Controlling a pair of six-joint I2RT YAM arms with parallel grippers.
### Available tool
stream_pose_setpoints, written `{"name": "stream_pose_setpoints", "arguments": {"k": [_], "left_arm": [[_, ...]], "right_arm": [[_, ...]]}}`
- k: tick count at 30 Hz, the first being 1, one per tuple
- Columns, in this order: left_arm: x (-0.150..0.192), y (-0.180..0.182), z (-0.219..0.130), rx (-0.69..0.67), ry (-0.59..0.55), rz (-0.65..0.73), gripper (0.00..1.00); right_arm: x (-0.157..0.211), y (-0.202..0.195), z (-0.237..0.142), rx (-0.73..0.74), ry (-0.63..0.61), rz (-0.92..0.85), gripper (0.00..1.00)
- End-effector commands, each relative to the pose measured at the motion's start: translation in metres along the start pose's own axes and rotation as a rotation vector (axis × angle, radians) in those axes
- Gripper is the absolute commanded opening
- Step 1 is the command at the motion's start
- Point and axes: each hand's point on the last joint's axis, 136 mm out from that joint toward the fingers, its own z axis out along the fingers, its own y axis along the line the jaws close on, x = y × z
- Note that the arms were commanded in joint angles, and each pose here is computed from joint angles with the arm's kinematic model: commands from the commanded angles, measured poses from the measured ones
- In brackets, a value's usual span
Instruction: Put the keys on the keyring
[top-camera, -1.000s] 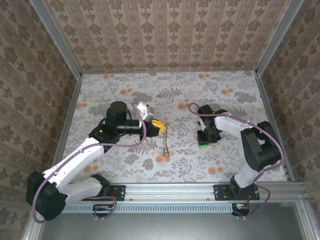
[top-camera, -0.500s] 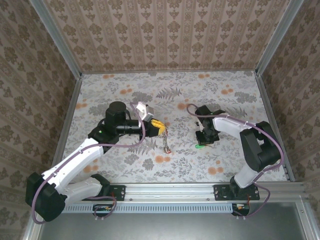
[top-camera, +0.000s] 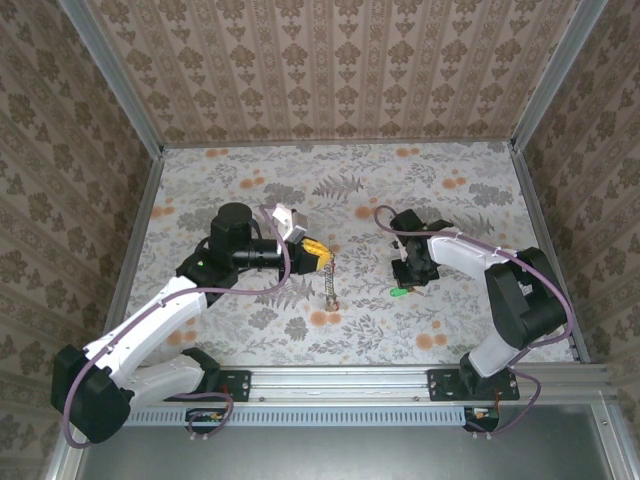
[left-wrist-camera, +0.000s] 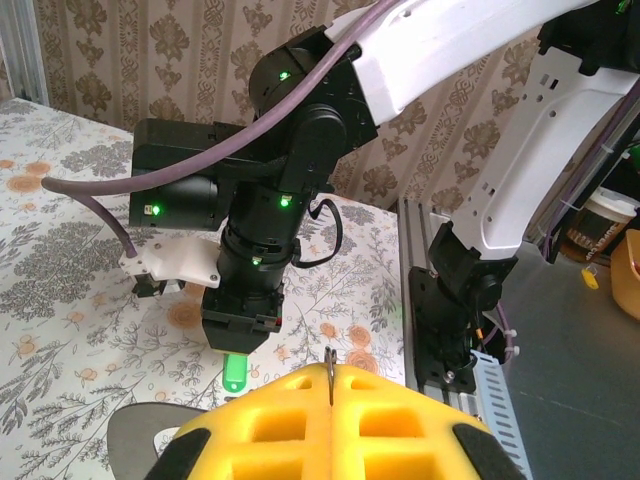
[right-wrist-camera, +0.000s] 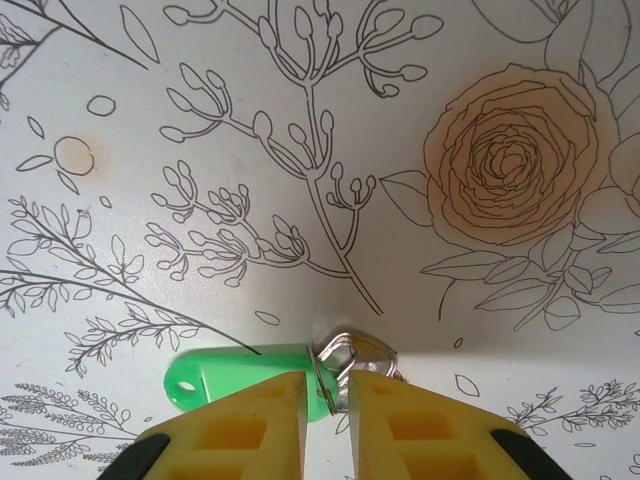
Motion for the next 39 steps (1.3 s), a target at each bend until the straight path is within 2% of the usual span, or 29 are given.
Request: {"name": "stream_pose_setpoints", "arguments": {"k": [1,8,21,30,33,35,39], "left_arm": [[-0.009,-0.008,-0.005,0.026,-0.032,0.027,0.00],[-0.008,-0.008,-0.004,0.023,-0.030,0.025,0.00],[-0.008,-0.009,-0.004,0.028,-0.030,0.030,0.00],[-0.006,-0.007,-0.004,0.018,-0.017,0.021,0.00],[-0.005,-0.006,-0.004,0.012,-0.007,0.018,0.00],[-0.003,-0.006,-0.004,0.009,0.005,0.015,0.00],[0.000,-0.009,-0.004,0.018,0.048,0.020,0.00]], "right_arm": [[0.003,-0.004,0.001,0.025,0.001,-0.002,0.18],[0.004,-0.003,0.002,0.022,0.006,-0.007,0.14],[0.005,-0.003,0.005,0.020,0.008,-0.009,0.15],[0.005,-0.003,-0.003,0.010,-0.026,-0.030,0.00],[0.002,-0.001,-0.015,-0.009,-0.080,-0.049,0.00],[-0.002,0.006,-0.031,-0.050,-0.159,-0.074,0.00],[-0.010,0.039,-0.089,-0.172,-0.423,-0.225,0.00]]}}
